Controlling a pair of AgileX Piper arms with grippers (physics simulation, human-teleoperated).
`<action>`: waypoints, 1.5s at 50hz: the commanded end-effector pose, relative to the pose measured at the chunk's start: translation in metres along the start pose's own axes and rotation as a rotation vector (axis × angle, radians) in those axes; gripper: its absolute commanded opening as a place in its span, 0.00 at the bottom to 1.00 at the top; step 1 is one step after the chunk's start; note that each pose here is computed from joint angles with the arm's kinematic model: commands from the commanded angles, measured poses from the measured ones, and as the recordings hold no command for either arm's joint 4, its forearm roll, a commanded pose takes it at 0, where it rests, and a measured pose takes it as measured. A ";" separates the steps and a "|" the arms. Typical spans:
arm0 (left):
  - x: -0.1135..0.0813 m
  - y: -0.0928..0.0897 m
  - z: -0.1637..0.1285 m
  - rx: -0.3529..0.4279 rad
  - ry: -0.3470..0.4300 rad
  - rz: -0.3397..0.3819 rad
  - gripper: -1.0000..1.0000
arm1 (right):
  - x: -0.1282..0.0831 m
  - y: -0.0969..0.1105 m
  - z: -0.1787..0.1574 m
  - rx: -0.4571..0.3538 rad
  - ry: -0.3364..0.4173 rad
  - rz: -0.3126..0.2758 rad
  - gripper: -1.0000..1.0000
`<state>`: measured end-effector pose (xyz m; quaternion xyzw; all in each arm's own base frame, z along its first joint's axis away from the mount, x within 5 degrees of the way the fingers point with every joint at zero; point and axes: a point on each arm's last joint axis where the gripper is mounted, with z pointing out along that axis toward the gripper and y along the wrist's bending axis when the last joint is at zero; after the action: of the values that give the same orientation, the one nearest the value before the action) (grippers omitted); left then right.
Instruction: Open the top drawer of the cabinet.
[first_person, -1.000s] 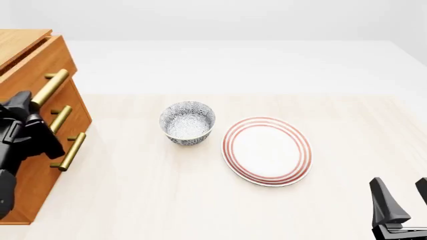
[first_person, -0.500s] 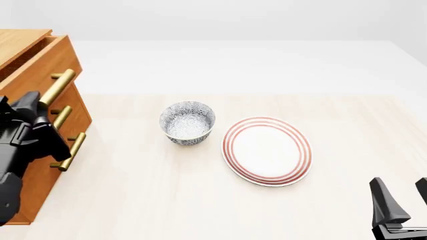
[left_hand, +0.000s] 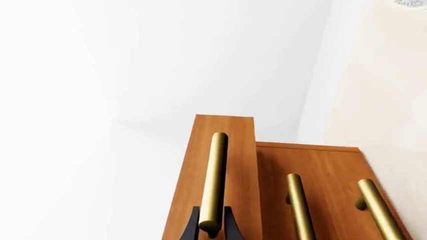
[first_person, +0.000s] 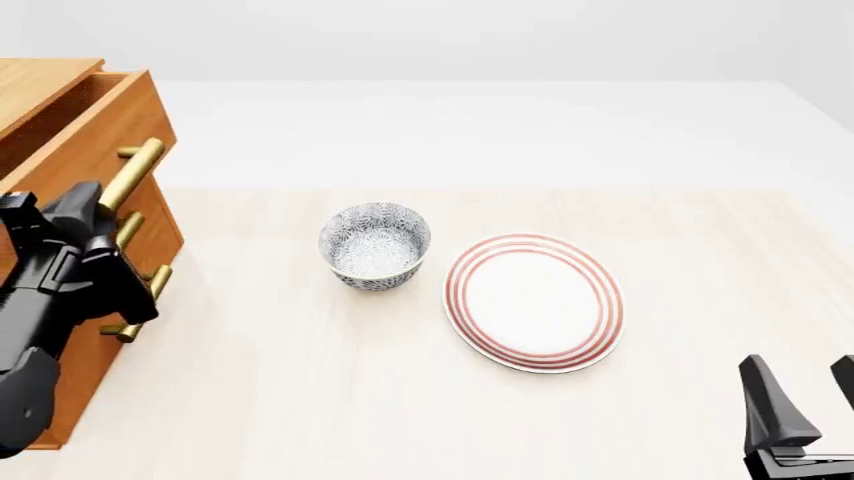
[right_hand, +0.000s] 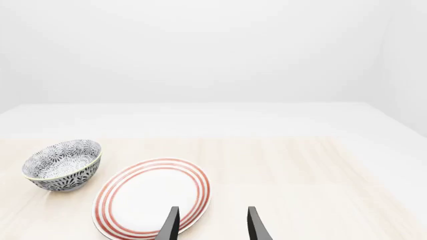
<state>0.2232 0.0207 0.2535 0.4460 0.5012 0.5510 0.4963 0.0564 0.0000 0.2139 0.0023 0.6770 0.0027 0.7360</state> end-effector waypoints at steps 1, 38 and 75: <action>-0.024 -0.005 0.011 0.036 -0.120 0.033 0.00 | 0.000 0.000 0.000 0.000 0.000 0.000 1.00; -0.043 0.000 -0.001 0.031 -0.207 0.020 0.00 | 0.000 0.000 0.000 0.000 0.000 0.000 1.00; -0.050 0.010 -0.026 -0.005 -0.265 0.009 0.00 | 0.000 0.000 0.000 -0.001 0.000 0.001 1.00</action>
<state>0.2187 -0.0213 0.2577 0.4985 0.4558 0.4989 0.5429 0.0565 0.0000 0.2139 0.0021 0.6770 0.0028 0.7360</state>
